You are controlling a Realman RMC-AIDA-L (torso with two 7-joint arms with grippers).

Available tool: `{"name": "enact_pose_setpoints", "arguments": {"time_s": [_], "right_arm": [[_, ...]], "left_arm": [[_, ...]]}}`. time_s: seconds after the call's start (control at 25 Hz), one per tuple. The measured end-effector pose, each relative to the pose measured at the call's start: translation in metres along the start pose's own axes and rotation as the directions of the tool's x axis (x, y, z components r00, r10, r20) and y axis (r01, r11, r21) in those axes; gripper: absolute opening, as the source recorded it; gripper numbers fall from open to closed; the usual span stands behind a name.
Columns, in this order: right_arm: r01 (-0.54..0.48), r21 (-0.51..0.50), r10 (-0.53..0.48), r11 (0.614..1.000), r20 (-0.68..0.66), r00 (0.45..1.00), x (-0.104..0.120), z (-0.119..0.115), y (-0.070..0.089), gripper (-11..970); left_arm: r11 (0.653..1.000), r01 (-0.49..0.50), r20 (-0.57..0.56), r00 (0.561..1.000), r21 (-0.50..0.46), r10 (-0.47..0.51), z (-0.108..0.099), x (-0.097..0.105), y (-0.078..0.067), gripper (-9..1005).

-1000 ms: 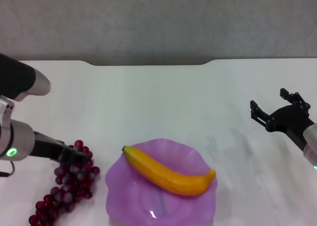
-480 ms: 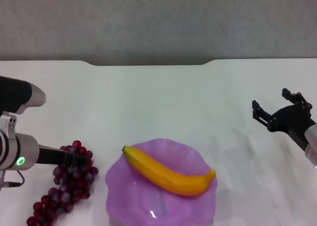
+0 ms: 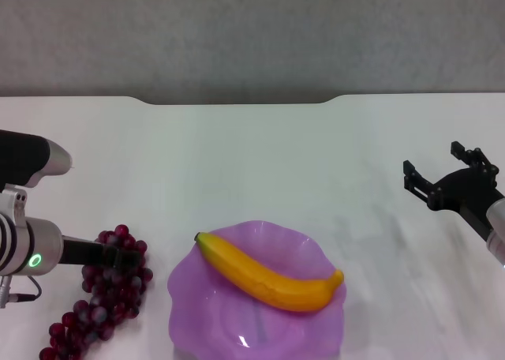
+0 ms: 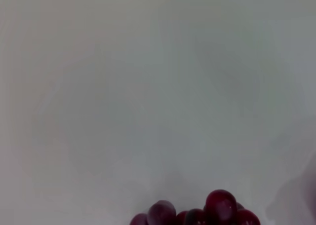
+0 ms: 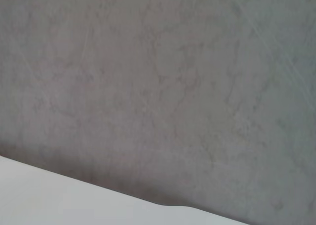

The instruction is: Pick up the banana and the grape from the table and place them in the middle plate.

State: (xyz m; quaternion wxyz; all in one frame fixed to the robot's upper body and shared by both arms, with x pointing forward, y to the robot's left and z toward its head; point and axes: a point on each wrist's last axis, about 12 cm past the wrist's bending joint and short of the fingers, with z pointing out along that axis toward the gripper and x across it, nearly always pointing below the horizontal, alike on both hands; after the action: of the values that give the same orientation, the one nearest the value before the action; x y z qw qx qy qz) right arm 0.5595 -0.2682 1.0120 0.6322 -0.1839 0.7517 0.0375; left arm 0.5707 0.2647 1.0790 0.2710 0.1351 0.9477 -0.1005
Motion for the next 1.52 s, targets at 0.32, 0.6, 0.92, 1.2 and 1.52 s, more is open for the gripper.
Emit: {"name": "enact_pose_setpoints", "arguments": {"time_s": [0.32,0.6,0.92,1.2,1.52], "right_arm": [[0.0,0.0,0.0,1.0,0.001,1.0,0.0,0.0,0.0,891],[-0.001,0.001,0.001,1.0,0.001,1.0,0.001,-0.001,0.0,892],[-0.004,0.005,0.004,1.0,0.002,1.0,0.001,-0.002,-0.001,892],[-0.002,0.003,0.002,1.0,0.001,1.0,0.002,-0.003,0.0,892],[-0.003,0.004,0.003,1.0,0.002,1.0,0.002,-0.003,-0.001,892]], "left_arm": [[1.0,0.008,0.002,1.0,-0.009,-0.008,0.005,0.001,0.003,689],[1.0,0.004,-0.012,1.0,-0.01,-0.004,0.01,0.001,0.003,536],[1.0,0.015,0.021,1.0,-0.017,-0.015,0.008,0.003,0.006,502],[1.0,0.007,0.048,0.999,-0.002,-0.007,0.007,0.005,0.008,429],[1.0,0.009,0.066,0.998,-0.011,-0.008,0.006,0.006,0.011,360]]}}
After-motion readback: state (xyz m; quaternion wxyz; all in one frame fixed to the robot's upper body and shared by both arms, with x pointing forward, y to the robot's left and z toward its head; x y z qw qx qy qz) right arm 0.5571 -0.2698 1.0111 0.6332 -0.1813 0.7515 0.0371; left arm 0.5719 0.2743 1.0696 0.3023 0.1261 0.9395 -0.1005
